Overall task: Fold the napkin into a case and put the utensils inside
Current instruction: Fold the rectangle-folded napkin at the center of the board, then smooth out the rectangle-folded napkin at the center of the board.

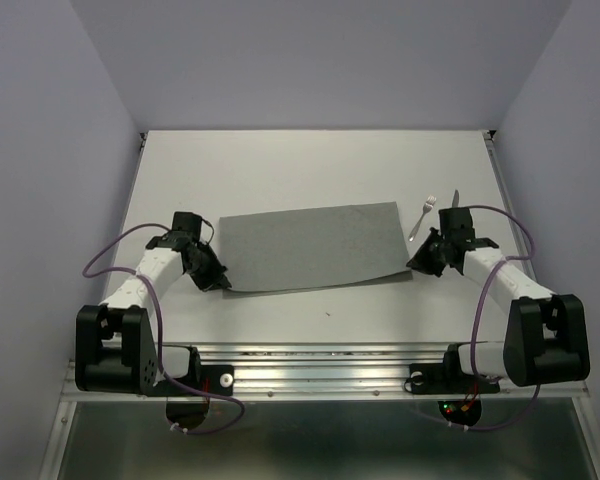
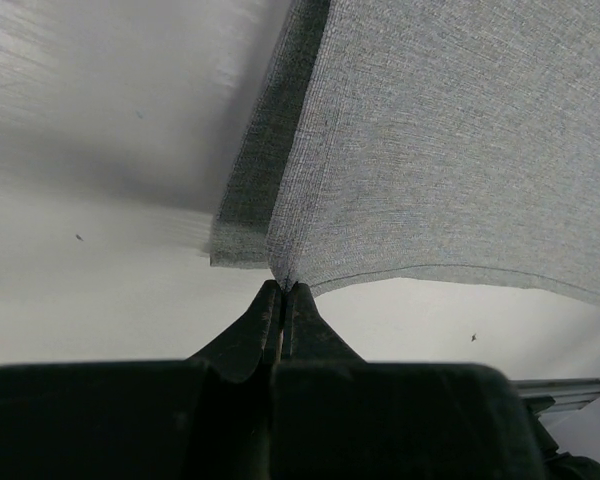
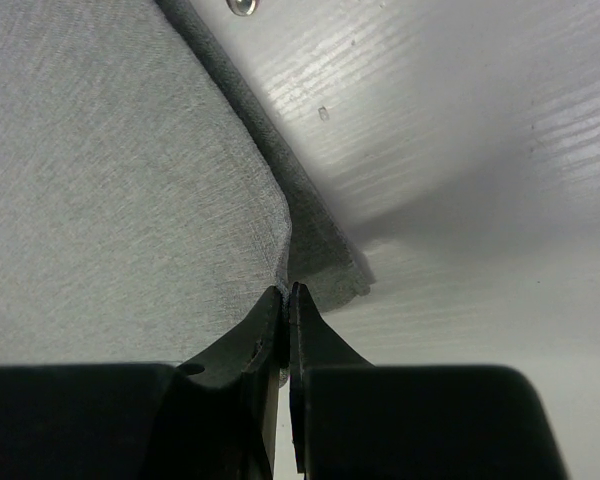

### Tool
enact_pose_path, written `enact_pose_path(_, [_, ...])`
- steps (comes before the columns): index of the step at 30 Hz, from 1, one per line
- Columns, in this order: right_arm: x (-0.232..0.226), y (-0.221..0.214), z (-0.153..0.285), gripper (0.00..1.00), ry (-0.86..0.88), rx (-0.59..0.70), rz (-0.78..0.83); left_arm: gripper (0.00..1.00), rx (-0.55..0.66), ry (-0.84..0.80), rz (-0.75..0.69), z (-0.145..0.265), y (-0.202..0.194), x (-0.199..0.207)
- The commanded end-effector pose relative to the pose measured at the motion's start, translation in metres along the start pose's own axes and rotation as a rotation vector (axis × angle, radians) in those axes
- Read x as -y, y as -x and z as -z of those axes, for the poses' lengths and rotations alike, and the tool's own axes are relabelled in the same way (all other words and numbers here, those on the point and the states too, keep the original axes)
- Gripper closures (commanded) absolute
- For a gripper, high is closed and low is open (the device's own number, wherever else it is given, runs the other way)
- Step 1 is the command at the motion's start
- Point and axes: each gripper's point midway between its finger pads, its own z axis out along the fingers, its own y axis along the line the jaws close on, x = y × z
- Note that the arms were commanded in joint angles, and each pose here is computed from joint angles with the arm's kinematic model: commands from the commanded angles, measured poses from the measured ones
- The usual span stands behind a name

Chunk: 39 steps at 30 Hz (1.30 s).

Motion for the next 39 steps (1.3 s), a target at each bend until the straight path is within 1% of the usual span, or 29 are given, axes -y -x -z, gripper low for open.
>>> enact_pose_path(1, [0.009,-0.002,-0.005,0.98,-0.027,0.001,-0.014,1.0,-0.025,0.014,0.0,-0.006,-0.008,-0.006])
enact_pose_path(2, [0.01,-0.003,-0.006,0.97,-0.029,-0.002,-0.013,1.0,-0.036,0.017,0.002,-0.009,-0.01,-0.007])
enact_pose_path(3, [0.011,-0.005,-0.006,0.87,-0.032,-0.007,-0.016,1.0,-0.049,0.005,-0.001,-0.01,-0.011,-0.006])
enact_pose_path(4, [0.012,-0.005,-0.007,0.82,-0.032,-0.01,-0.016,0.99,-0.064,0.018,0.003,-0.012,-0.013,-0.008])
enact_pose_path(5, [0.012,-0.006,-0.007,0.78,-0.032,-0.013,-0.015,0.94,-0.065,0.028,0.0,-0.012,-0.012,-0.008])
enact_pose_path(6, [0.012,-0.006,-0.007,0.68,-0.032,-0.013,-0.013,0.92,-0.066,0.034,-0.003,-0.012,-0.011,-0.008])
enact_pose_path(7, [0.011,-0.005,-0.007,0.61,-0.031,-0.009,-0.008,0.88,-0.068,0.036,-0.013,-0.012,-0.01,-0.008])
enact_pose_path(8, [0.011,-0.003,-0.006,0.52,-0.031,-0.002,-0.003,0.74,-0.063,0.038,-0.016,-0.009,-0.007,-0.006])
enact_pose_path(9, [0.009,0.002,-0.003,0.43,-0.029,0.016,0.005,0.66,-0.053,0.033,-0.031,-0.007,-0.004,-0.005])
enact_pose_path(10, [0.008,0.006,-0.001,0.42,-0.032,0.029,0.011,0.38,-0.037,0.02,-0.043,-0.002,0.001,0.0])
enact_pose_path(11, [0.007,0.009,0.001,0.37,-0.037,0.04,0.022,0.18,-0.025,0.015,-0.055,0.001,0.004,0.003])
enact_pose_path(12, [0.007,0.016,0.004,0.37,-0.048,0.062,0.031,0.05,-0.006,0.025,-0.064,0.004,0.008,0.002])
enact_pose_path(14, [0.0,0.028,0.012,0.37,-0.046,0.096,0.051,0.03,0.037,0.028,-0.08,0.015,0.021,0.008])
enact_pose_path(18, [-0.016,0.05,0.026,0.39,-0.018,0.167,0.079,0.04,0.13,0.013,-0.091,0.032,0.048,0.025])
enact_pose_path(20, [-0.025,0.056,0.027,0.42,0.016,0.18,0.089,0.13,0.173,-0.035,-0.099,0.038,0.063,0.042])
enact_pose_path(21, [-0.029,0.056,0.026,0.51,0.033,0.172,0.092,0.17,0.173,-0.068,-0.101,0.039,0.065,0.051])
enact_pose_path(22, [-0.033,0.057,0.022,0.56,0.047,0.17,0.094,0.26,0.186,-0.105,-0.115,0.039,0.071,0.064])
enact_pose_path(23, [-0.037,0.056,0.021,0.65,0.06,0.164,0.105,0.3,0.19,-0.126,-0.115,0.039,0.073,0.072])
enact_pose_path(24, [-0.039,0.058,0.02,0.71,0.063,0.164,0.104,0.33,0.194,-0.148,-0.119,0.039,0.076,0.081])
enact_pose_path(26, [-0.047,0.057,0.012,0.81,0.084,0.145,0.115,0.44,0.204,-0.201,-0.14,0.034,0.083,0.107])
enact_pose_path(28, [-0.055,0.063,0.006,0.87,0.104,0.144,0.122,0.52,0.212,-0.22,-0.149,0.03,0.09,0.122])
enact_pose_path(29, [-0.059,0.067,0.003,0.9,0.107,0.14,0.127,0.6,0.213,-0.228,-0.153,0.022,0.1,0.133])
enact_pose_path(30, [-0.063,0.07,0.0,0.95,0.113,0.136,0.136,0.63,0.205,-0.233,-0.155,0.017,0.103,0.14])
enact_pose_path(31, [-0.077,0.074,-0.006,0.98,0.146,0.12,0.15,0.72,0.172,-0.234,-0.165,0.003,0.1,0.148])
enact_pose_path(33, [-0.093,0.07,-0.018,0.99,0.176,0.085,0.195,0.73,0.149,-0.276,-0.202,-0.001,0.096,0.172])
enact_pose_path(34, [-0.119,0.066,-0.017,0.99,0.208,0.087,0.246,0.73,0.129,-0.282,-0.212,-0.012,0.094,0.18])
enact_pose_path(35, [-0.129,0.062,-0.021,0.99,0.213,0.084,0.275,0.78,0.128,-0.301,-0.229,-0.012,0.094,0.192])
enact_pose_path(37, [-0.149,0.04,-0.039,0.99,0.22,0.024,0.332,0.78,0.086,-0.331,-0.254,-0.02,0.082,0.209])
enact_pose_path(39, [-0.176,0.037,-0.045,0.97,0.263,0.005,0.348,0.78,0.068,-0.351,-0.259,-0.032,0.08,0.222])
